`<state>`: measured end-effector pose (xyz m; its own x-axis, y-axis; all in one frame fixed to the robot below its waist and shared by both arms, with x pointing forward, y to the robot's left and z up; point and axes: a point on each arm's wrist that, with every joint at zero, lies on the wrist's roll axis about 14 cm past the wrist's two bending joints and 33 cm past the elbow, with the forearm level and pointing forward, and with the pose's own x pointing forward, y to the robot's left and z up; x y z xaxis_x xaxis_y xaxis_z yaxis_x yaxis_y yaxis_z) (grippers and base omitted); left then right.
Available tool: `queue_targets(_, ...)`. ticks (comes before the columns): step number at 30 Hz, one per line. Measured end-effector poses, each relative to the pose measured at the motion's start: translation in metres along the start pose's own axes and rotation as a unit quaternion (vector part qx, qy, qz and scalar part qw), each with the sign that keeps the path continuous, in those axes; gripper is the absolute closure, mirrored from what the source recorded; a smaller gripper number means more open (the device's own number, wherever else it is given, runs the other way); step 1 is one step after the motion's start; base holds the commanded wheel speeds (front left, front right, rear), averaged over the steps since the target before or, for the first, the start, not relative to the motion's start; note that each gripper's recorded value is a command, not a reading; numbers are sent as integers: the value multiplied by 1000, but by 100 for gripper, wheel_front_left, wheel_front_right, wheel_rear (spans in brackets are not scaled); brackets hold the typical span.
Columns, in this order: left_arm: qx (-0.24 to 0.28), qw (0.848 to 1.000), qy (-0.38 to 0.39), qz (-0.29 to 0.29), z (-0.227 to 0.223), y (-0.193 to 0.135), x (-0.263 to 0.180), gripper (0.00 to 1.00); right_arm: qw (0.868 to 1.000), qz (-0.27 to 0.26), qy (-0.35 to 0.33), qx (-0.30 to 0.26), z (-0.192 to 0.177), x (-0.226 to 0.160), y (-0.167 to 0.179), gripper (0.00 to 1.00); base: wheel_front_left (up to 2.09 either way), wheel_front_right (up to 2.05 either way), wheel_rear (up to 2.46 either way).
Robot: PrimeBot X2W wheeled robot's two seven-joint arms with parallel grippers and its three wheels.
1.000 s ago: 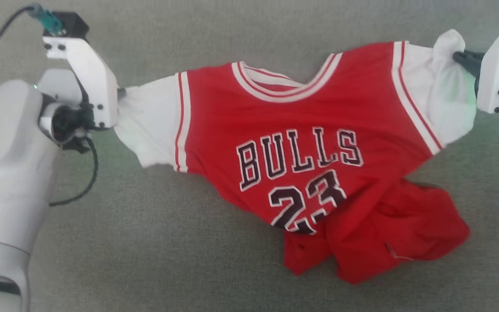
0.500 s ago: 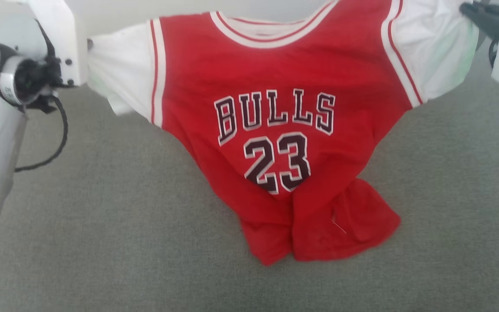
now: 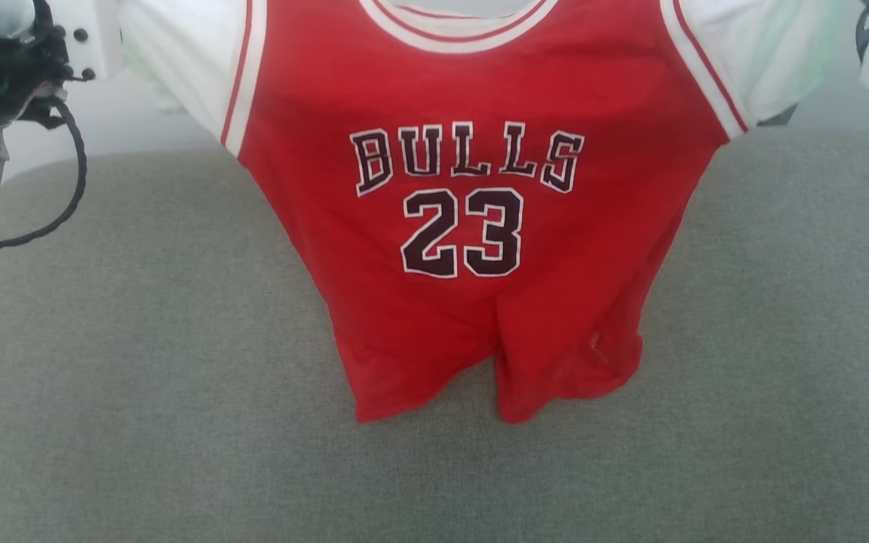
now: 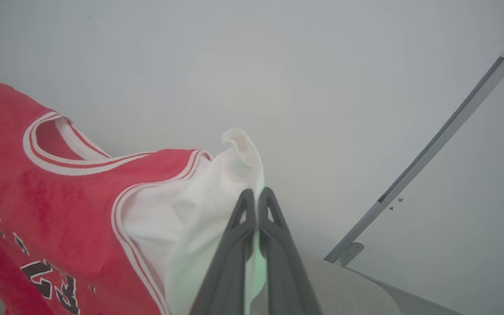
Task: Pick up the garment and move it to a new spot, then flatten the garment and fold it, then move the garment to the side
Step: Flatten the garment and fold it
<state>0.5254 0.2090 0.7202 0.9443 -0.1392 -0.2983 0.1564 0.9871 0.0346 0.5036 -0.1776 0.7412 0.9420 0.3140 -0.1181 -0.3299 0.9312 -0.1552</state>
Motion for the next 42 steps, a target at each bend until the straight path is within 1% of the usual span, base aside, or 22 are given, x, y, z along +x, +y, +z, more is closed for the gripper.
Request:
queue_targets(3,6,1000,-22,3,6,0,11,100,1000,-4,-19,-14,5,12,0,100,0,0,0)
queue_targets(8,16,996,-85,-6,30,-6,39,100,997,-31,-61,-25,11,45,-17,100,0,0,0)
queue_targets(12,36,986,-165,-8,64,-9,60,100,993,-48,-101,-49,16,76,-26,100,0,0,0)
queue_targets(14,46,978,-203,-9,79,-10,71,100,987,-63,-128,-67,21,90,-36,100,0,0,0)
queue_targets(16,58,969,-241,-5,91,-9,81,100,980,-76,-164,-81,29,103,-44,100,0,0,0)
queue_targets(17,59,964,-261,-3,98,-8,86,100,975,-84,-182,-98,33,109,-47,100,0,0,0)
queue_targets(19,72,946,-315,-2,116,-8,90,100,965,-95,-213,-120,39,120,-53,100,0,0,0)
queue_targets(20,77,937,-341,1,124,-8,91,100,958,-100,-232,-136,43,124,-56,100,0,0,0)
queue_targets(22,84,920,-383,5,132,-7,97,100,949,-108,-252,-154,44,135,-61,100,0,0,0)
queue_targets(23,83,914,-396,5,131,-7,102,100,946,-106,-257,-167,40,141,-60,100,0,0,0)
queue_targets(25,81,912,-402,0,117,-7,116,100,950,-97,-237,-177,18,159,-54,100,0,0,0)
queue_targets(28,95,927,-363,-7,81,-7,137,100,962,-75,-194,-176,-25,179,-40,100,0,0,0)
queue_targets(31,97,943,-320,-2,46,2,148,100,972,-52,-153,-169,-64,186,-26,100,0,0,0)
queue_targets(32,89,948,-306,-1,34,4,150,100,975,-45,-142,-166,-75,186,-21,100,0,0,0)
queue_targets(35,68,967,-247,-2,-8,6,156,100,983,-27,-106,-145,-108,182,-9,100,0,0,0)
queue_targets(36,66,972,-226,-8,-22,3,156,100,987,-20,-97,-130,-117,179,-4,100,0,0,0)
queue_targets(37,62,976,-207,-15,-35,-1,156,100,988,-12,-83,-128,-127,177,1,100,0,0,0)
queue_targets(38,48,981,-185,-22,-48,-4,154,100,990,-5,-75,-120,-133,174,6,100,0,0,0)
queue_targets(40,34,989,-144,-29,-73,-4,148,100,994,5,-55,-90,-145,166,14,100,0,0,0)
queue_targets(42,28,993,-106,-34,-94,-1,138,100,996,22,-32,-74,-158,156,23,100,0,0,0)
